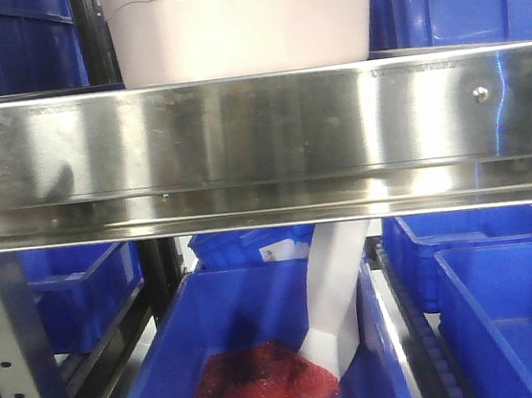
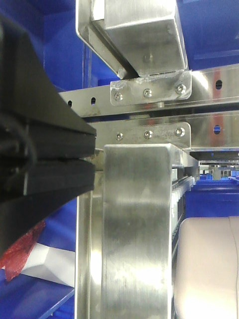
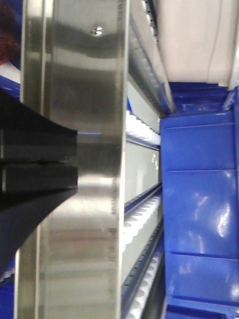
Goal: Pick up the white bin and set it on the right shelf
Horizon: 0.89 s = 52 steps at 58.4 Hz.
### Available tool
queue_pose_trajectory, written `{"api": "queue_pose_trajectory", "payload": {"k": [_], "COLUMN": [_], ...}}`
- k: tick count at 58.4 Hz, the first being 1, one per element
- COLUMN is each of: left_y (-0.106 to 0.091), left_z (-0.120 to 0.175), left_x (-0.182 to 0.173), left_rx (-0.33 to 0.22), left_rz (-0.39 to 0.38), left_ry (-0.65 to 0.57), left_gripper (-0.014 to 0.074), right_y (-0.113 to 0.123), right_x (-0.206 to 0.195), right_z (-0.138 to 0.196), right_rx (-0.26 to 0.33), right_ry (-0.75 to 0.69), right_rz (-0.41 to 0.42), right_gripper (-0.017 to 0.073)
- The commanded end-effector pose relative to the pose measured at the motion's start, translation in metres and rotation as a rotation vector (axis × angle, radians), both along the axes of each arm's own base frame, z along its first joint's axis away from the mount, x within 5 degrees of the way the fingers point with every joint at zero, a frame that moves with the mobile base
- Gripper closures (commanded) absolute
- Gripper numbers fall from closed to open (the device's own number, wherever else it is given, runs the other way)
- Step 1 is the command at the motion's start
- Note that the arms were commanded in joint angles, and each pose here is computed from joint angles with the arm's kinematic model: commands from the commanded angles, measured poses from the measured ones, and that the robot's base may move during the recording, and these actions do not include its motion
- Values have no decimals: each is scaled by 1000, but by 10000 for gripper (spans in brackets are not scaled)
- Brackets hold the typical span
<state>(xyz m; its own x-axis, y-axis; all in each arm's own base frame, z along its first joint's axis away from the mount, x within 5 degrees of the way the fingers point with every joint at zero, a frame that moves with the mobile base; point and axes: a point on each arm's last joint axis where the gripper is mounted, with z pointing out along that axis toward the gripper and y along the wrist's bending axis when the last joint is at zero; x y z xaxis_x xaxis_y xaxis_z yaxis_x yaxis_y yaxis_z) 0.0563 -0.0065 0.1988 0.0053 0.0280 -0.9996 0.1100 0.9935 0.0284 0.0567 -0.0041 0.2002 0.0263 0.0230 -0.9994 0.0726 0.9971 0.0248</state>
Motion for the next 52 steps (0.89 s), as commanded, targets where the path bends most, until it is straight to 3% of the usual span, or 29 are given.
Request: {"api": "queue_pose_trajectory", "payload": {"k": [1, 52], "left_y": [1, 1], "left_z": [4, 4], "left_x": [-1, -1], "left_rx": [-26, -26], "left_rz": [3, 3], "left_ry": [-83, -83], "left_gripper": [711, 711], "right_y": [0, 0], "right_x": [-3, -3], "right_z": [12, 12], "right_rx": [-16, -15], "right_ry": [-138, -132], "right_rz": [-9, -9], "right_gripper": [493, 493]}}
